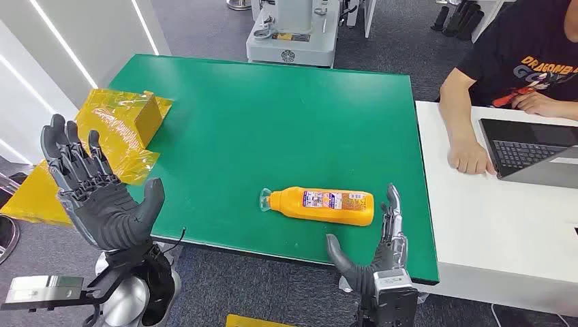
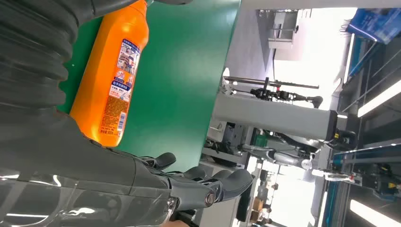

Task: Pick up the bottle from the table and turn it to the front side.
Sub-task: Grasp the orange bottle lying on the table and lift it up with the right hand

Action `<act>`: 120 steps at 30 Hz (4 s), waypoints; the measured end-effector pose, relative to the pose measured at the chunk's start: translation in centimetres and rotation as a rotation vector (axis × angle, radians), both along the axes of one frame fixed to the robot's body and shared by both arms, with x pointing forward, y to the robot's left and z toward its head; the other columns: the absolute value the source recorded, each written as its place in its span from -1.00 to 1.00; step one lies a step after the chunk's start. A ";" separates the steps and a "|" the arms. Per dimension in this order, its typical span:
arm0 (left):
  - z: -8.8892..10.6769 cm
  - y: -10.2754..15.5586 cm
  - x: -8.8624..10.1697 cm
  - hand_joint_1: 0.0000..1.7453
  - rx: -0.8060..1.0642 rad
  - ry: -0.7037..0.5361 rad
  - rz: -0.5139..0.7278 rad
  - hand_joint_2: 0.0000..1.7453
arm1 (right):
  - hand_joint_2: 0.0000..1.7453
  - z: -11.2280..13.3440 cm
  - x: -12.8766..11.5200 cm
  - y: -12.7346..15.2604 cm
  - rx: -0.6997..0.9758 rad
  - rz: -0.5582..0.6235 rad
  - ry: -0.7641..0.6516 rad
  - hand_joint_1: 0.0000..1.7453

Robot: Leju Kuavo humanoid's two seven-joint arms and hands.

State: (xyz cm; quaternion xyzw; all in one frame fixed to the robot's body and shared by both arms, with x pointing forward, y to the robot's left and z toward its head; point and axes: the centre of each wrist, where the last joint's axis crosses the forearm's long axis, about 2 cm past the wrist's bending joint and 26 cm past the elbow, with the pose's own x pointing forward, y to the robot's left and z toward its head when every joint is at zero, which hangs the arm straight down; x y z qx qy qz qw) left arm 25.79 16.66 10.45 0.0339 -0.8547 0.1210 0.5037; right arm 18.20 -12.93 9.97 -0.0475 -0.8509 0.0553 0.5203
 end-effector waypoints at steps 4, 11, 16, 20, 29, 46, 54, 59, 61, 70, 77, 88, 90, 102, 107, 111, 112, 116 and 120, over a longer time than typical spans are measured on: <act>-0.2 0.0 0.0 -1.00 -0.001 0.000 -0.004 1.00 | 1.00 0.3 0.7 -0.3 -0.079 0.051 -0.029 -1.00; -0.3 0.0 0.0 -1.00 -0.002 -0.002 -0.023 1.00 | 1.00 1.8 3.4 -2.1 -0.224 0.104 -0.069 -1.00; -0.2 -0.1 0.2 -1.00 0.001 -0.019 -0.043 1.00 | 1.00 3.5 7.4 -5.0 -0.431 0.095 -0.174 -1.00; 0.0 -0.1 0.7 -1.00 0.003 -0.032 -0.061 1.00 | 1.00 5.9 12.9 -8.1 -0.607 0.147 -0.177 -1.00; 0.1 -0.1 1.6 -1.00 0.011 -0.046 -0.119 1.00 | 1.00 11.5 23.4 -14.8 -1.086 0.324 0.030 -1.00; 0.3 -0.1 2.7 -1.00 0.011 -0.046 -0.141 1.00 | 1.00 10.8 27.3 -17.4 -1.419 0.577 0.433 -1.00; -0.1 0.2 2.9 -1.00 0.017 -0.025 -0.124 1.00 | 1.00 8.4 26.8 -17.1 -1.452 0.667 0.528 -1.00; -0.3 0.4 2.9 -1.00 0.022 -0.019 -0.116 1.00 | 1.00 7.5 26.6 -17.0 -1.459 0.691 0.555 -1.00; -0.4 0.4 2.9 -1.00 0.024 -0.018 -0.115 1.00 | 1.00 7.1 26.4 -17.0 -1.462 0.697 0.561 -1.00; -0.5 0.5 2.8 -1.00 0.027 -0.011 -0.103 1.00 | 1.00 5.6 25.7 -17.3 -1.490 0.713 0.598 -1.00; -0.6 0.7 2.8 -1.00 0.027 -0.007 -0.099 1.00 | 1.00 3.8 24.8 -17.7 -1.530 0.679 0.628 -1.00; -0.7 0.8 2.8 -1.00 0.018 -0.002 -0.092 1.00 | 1.00 1.5 23.3 -18.0 -1.604 0.571 0.636 -0.28; -0.7 0.8 2.8 -1.00 0.018 -0.001 -0.093 1.00 | 1.00 1.5 23.3 -18.0 -1.604 0.568 0.634 0.72; -1.0 0.7 2.5 -1.00 0.028 0.004 -0.099 1.00 | 1.00 0.1 22.3 -17.9 -1.621 0.476 0.536 1.00; -1.1 0.7 2.4 -1.00 0.033 0.007 -0.100 1.00 | 1.00 -0.1 22.1 -17.7 -1.609 0.447 0.508 1.00; -1.2 0.7 2.2 -1.00 0.038 0.009 -0.098 1.00 | 1.00 -0.7 21.5 -16.8 -1.552 0.415 0.448 1.00; -1.2 0.7 2.2 -1.00 0.040 0.010 -0.098 1.00 | 1.00 -0.9 21.2 -16.4 -1.523 0.396 0.422 1.00; -1.3 0.7 1.8 -1.00 0.044 0.011 -0.099 1.00 | 1.00 -1.2 19.8 -13.6 -1.337 0.282 0.254 1.00; -1.4 0.6 1.7 -1.00 0.028 0.023 -0.101 1.00 | 1.00 0.2 19.0 -11.2 -1.195 0.140 0.030 1.00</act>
